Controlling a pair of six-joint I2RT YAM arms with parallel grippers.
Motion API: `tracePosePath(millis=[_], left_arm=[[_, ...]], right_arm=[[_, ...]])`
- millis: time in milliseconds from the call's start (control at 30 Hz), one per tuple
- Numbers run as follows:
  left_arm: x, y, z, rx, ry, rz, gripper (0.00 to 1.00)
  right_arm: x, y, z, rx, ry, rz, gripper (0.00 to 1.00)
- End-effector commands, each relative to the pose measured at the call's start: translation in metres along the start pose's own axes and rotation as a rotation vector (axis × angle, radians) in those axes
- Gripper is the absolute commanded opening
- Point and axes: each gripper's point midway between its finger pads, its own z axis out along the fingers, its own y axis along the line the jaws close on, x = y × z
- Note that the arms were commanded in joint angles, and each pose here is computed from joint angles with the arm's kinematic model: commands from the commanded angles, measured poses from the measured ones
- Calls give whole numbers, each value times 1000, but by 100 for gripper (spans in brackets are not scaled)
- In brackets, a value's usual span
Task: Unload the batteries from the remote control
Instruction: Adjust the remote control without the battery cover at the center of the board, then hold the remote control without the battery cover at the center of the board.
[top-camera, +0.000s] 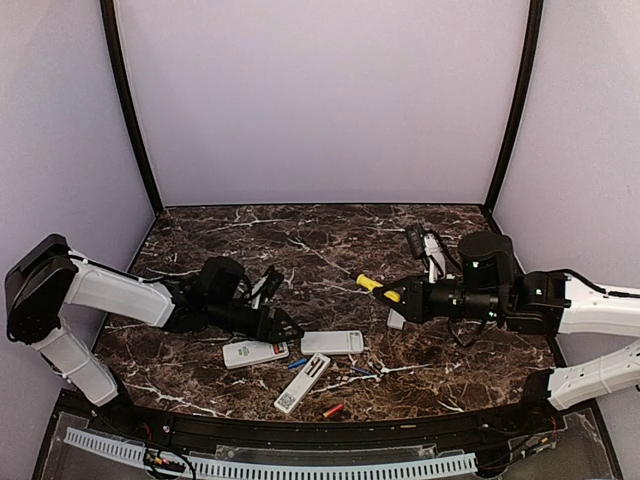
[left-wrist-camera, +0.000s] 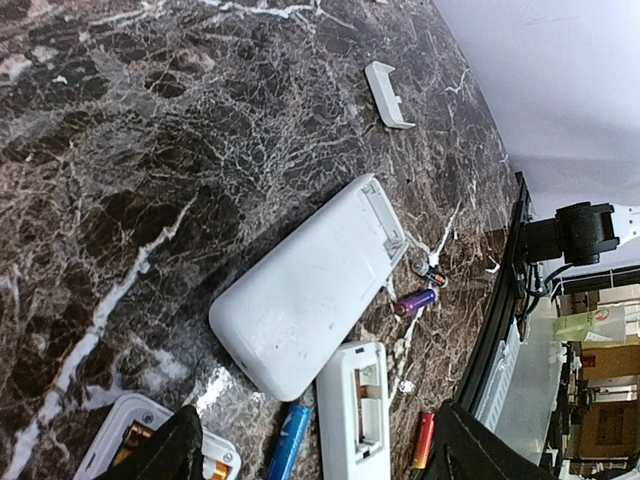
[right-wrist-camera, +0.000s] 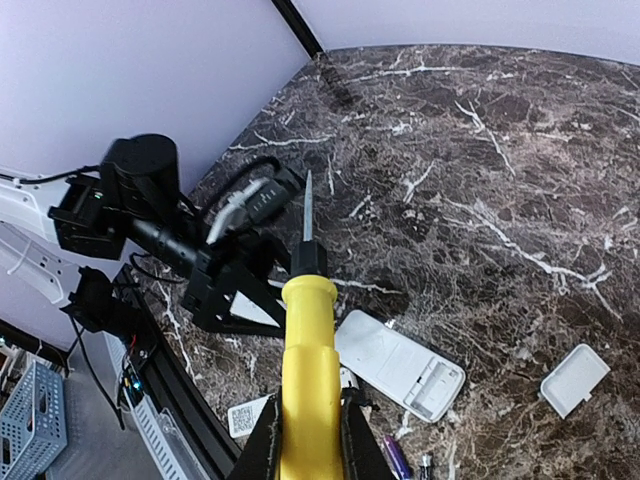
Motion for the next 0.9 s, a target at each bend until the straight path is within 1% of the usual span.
tracePosePath(millis=[0, 67, 100, 133, 167, 233, 333, 433, 533, 700, 767, 833, 867], left_arm=[[-21, -16, -35, -32, -139, 44, 78], [-23, -7, -49, -115, -173, 1, 79], [-21, 6, -58, -201, -180, -48, 80], [-19, 13, -63, -241, -182, -73, 80], [-10, 23, -70, -305, -164, -117, 81], [1, 33, -80, -356, -149, -165, 81], [19, 43, -90, -383, -143, -248, 83], [31, 50, -96, -398, -144, -290, 84], [43, 59, -104, -430, -150, -317, 86], [54, 70, -113, -455, -136, -359, 89], [58, 71, -113, -454, -124, -373, 86], [61, 73, -112, -455, -121, -387, 79], [62, 74, -112, -452, -124, -396, 78]], right_arm=[[10, -3, 3, 31, 81, 1, 0], [15, -4, 8, 38, 120, -7, 0], [21, -1, 11, 21, 154, -8, 0], [24, 2, 14, 13, 178, -9, 0], [28, 4, 17, 3, 207, -11, 0], [37, 9, 22, -14, 257, -17, 0], [53, 15, 32, -25, 333, -42, 0], [68, 19, 40, -11, 397, -77, 0], [74, 25, 49, 4, 423, -112, 0], [83, 38, 66, -22, 448, -145, 0], [86, 41, 72, -29, 461, -150, 0], [88, 45, 77, -36, 470, -158, 0], [89, 46, 78, -36, 476, -159, 0]])
